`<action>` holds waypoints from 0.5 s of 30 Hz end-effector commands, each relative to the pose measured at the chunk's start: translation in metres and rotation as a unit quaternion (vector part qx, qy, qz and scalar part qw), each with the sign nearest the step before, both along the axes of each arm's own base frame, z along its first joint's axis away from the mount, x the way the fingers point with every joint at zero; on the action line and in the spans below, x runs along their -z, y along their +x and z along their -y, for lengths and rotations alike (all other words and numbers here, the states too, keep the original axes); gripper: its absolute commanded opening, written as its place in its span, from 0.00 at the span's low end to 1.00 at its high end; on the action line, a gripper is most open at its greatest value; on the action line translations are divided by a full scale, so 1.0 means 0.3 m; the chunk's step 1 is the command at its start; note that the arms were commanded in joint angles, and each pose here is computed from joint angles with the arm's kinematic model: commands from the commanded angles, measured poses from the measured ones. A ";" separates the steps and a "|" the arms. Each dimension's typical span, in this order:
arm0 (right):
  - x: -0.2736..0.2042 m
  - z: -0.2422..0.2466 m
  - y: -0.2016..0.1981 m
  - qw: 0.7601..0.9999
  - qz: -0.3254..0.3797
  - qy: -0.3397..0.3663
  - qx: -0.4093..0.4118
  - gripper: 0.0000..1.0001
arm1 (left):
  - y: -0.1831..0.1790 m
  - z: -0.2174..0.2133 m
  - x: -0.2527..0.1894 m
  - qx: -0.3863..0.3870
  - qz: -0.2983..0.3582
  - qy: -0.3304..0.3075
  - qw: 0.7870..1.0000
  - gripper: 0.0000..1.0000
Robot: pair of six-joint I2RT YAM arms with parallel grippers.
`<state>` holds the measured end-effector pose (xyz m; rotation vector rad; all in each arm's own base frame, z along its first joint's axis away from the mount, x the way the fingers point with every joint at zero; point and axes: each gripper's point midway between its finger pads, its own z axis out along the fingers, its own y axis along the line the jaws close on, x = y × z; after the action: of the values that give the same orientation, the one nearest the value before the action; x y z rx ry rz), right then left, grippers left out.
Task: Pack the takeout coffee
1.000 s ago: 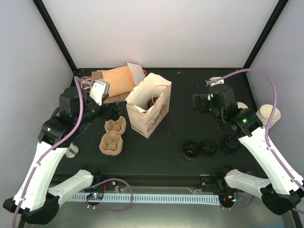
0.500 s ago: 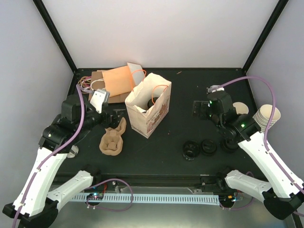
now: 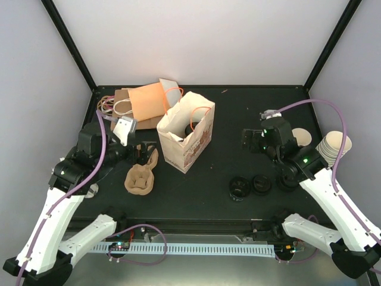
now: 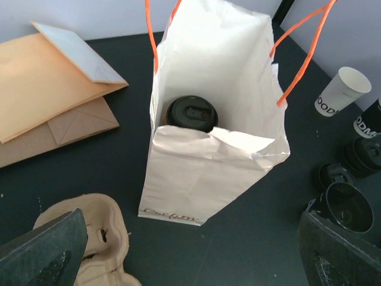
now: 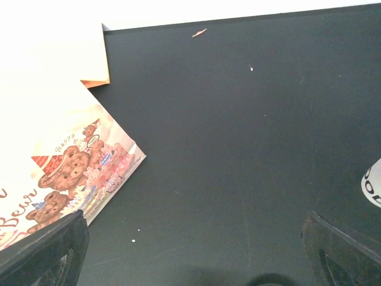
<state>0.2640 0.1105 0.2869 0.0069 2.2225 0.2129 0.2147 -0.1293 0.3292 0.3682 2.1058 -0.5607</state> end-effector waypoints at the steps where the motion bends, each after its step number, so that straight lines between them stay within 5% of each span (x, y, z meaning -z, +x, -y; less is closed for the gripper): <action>1: 0.012 -0.005 -0.016 1.000 -0.012 0.026 0.005 1.00 | -0.027 -0.008 0.034 -0.006 -0.026 -0.008 1.000 0.99; 15: 0.265 -0.106 -0.221 0.974 -0.189 0.050 -0.117 1.00 | -0.211 0.057 0.264 0.028 -0.170 -0.122 0.978 0.99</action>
<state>0.2231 0.1322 0.2275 -0.1022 2.4622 0.3873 0.1724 -0.1349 0.2690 0.2716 2.2456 -0.7764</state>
